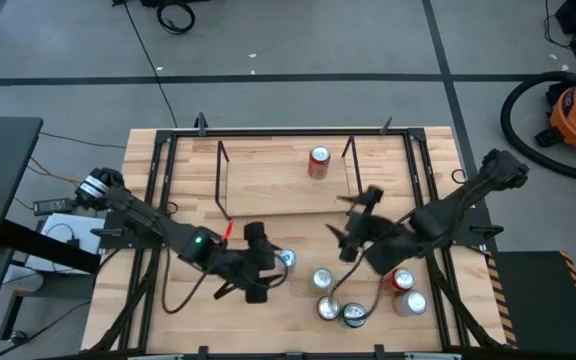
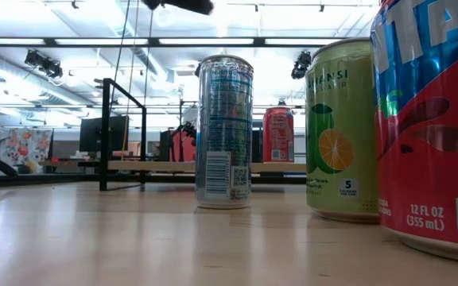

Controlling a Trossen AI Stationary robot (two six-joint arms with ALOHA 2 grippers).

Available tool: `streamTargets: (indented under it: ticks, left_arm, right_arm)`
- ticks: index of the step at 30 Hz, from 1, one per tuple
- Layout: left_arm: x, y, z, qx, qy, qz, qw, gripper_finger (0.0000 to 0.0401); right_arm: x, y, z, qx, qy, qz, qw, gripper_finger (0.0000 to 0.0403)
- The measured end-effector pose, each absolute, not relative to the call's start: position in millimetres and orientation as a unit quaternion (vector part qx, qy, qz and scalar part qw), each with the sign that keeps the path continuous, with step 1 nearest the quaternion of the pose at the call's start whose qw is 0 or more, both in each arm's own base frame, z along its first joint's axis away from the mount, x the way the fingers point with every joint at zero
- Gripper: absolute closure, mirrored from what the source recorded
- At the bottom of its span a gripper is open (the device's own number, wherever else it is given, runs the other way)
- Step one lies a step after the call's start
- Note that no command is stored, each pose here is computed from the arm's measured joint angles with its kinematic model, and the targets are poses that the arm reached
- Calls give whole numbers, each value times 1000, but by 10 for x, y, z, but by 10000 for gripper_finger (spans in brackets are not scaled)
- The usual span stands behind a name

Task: Place canned beverage on shelf
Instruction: Put the blue soda can on the shelf

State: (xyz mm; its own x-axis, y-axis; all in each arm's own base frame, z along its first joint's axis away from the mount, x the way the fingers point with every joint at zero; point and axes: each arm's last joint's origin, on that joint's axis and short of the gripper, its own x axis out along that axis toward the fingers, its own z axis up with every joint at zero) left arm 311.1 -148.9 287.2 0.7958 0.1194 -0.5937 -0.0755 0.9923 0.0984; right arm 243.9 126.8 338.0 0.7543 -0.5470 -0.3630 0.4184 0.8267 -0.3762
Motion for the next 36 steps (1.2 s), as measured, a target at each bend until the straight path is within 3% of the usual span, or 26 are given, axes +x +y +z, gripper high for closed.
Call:
streamTargets:
  ticks: [5,11,21,27,36]
  left_arm:
    - [3247,-1271,2856,30,318,57,946,87]
    - [3391,-1142,2810,-2,315,35,948,87]
    - [3508,-1141,2655,-52,332,18,942,87]
    - [3611,-1285,2799,-20,332,9,943,87]
    - [3638,-1261,2668,4,386,58,921,87]
  right_arm:
    - [2302,1235,3662,-113,162,-281,939,56]
    - [2298,1250,3412,-172,171,-316,917,56]
    - [2204,1223,3450,-142,165,-289,932,56]
    - [2204,1226,3450,-140,164,-288,933,56]
    - [2210,1231,3459,-134,162,-284,936,56]
